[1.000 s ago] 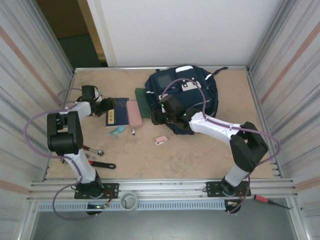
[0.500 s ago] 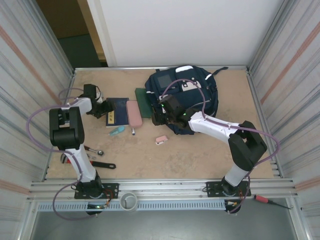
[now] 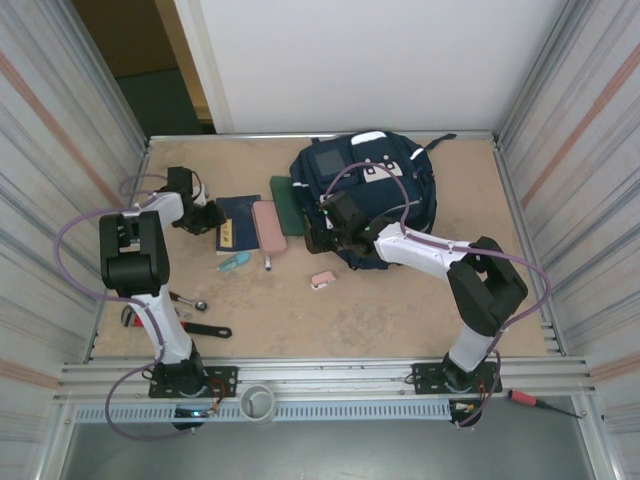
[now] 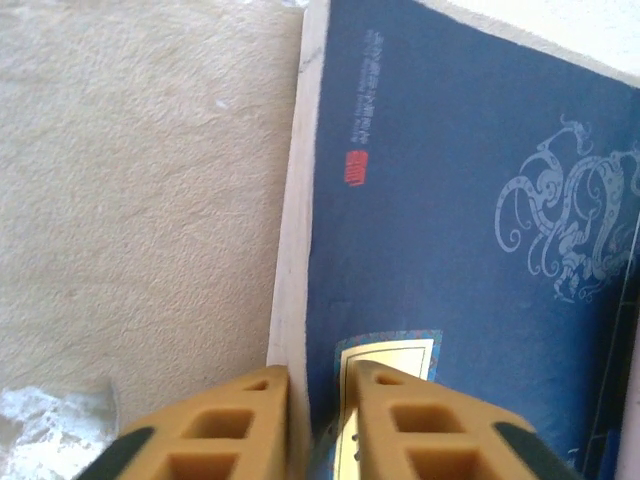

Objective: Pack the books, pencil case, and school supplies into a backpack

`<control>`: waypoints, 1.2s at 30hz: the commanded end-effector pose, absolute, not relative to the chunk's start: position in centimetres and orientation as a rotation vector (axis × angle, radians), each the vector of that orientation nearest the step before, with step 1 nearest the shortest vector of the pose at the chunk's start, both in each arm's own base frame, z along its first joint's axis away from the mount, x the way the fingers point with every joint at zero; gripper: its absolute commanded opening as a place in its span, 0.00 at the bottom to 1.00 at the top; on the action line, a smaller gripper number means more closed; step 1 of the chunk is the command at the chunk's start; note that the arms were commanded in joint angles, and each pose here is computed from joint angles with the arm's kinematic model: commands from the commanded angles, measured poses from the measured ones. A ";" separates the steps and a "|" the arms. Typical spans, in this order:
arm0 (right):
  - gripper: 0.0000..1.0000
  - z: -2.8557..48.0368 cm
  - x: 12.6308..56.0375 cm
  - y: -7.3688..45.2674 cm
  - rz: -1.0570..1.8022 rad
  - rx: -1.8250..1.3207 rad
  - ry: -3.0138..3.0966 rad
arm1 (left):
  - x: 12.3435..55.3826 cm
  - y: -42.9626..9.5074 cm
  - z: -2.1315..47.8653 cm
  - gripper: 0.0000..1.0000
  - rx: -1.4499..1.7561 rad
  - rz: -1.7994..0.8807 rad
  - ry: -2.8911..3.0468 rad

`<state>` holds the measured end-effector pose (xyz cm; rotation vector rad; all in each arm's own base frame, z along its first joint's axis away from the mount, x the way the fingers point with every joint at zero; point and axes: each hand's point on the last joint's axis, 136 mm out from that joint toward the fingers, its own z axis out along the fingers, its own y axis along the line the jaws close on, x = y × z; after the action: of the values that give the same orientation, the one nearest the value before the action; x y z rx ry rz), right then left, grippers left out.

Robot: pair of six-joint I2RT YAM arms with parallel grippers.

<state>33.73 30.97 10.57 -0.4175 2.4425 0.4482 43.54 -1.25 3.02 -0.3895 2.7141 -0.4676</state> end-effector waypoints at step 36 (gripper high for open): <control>0.75 14.8 34.1 31.1 0.864 -0.289 2.464 | 40.3 -2.3 25.2 0.00 -0.398 -0.652 2.017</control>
<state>34.39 29.46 10.13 -0.2949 2.5402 0.5937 40.59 -0.07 20.47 -0.4671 2.1436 -0.5362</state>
